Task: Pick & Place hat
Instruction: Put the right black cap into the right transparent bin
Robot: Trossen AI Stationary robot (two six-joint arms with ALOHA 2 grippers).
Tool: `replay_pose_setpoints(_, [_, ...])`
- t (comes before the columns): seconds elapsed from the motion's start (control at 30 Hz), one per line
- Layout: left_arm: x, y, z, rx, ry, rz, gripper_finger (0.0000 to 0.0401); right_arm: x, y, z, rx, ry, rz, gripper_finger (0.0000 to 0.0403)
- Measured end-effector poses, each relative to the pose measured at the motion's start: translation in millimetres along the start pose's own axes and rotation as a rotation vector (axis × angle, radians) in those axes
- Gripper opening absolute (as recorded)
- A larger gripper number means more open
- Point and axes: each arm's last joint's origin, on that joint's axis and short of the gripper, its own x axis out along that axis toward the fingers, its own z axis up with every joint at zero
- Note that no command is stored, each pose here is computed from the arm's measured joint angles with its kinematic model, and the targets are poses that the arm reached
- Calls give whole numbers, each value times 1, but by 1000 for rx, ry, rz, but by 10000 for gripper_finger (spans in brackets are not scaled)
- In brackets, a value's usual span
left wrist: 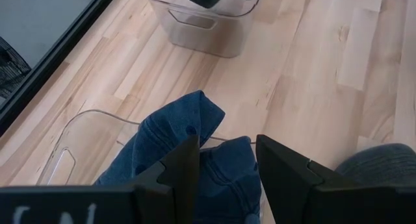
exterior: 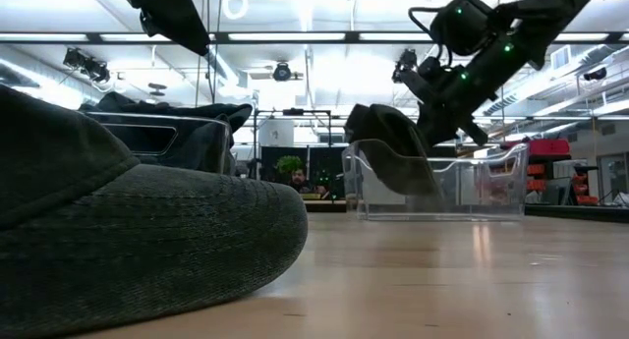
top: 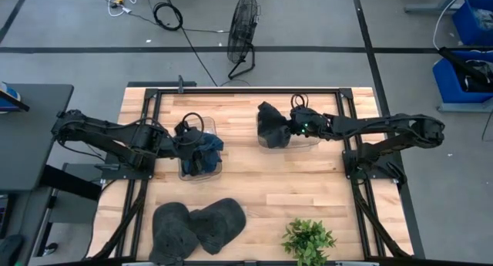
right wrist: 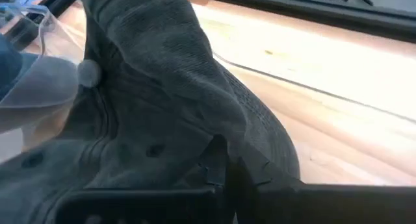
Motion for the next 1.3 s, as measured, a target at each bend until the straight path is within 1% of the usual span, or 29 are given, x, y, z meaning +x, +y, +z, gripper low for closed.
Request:
replay_pose_setpoints(0.17, [0,0,0,0,0,0,156,1,-3,-7,-16,54,18,11])
replay_pose_setpoints(0.4, [0,0,0,-1,0,0,156,1,-1,-4,-24,23,39,41])
replay_pose_setpoints(0.53, [0,0,0,-1,0,0,156,1,-1,-5,-110,41,61,71])
replay_pose_setpoints(0.8, [0,0,0,-1,0,0,156,1,-1,-5,-130,49,65,157])
replay_pose_setpoints(0.87, [0,0,0,-1,0,0,156,-2,1,-1,-159,43,69,173])
replay_pose_setpoints(0.97, [0,0,0,0,1,-3,156,-11,9,13,-199,20,82,188])
replay_pose_setpoints(1.07, [0,-1,0,38,17,-38,156,-25,19,32,-218,12,91,192])
replay_pose_setpoints(1.13, [0,-2,-1,91,37,-86,156,-35,29,44,-226,1,113,191])
replay_pose_setpoints(1.23, [-1,-6,-3,182,67,-188,156,-50,48,57,-282,-2,215,186])
replay_pose_setpoints(1.3, [-3,-11,-3,210,67,-250,156,-59,61,61,-316,-9,292,183])
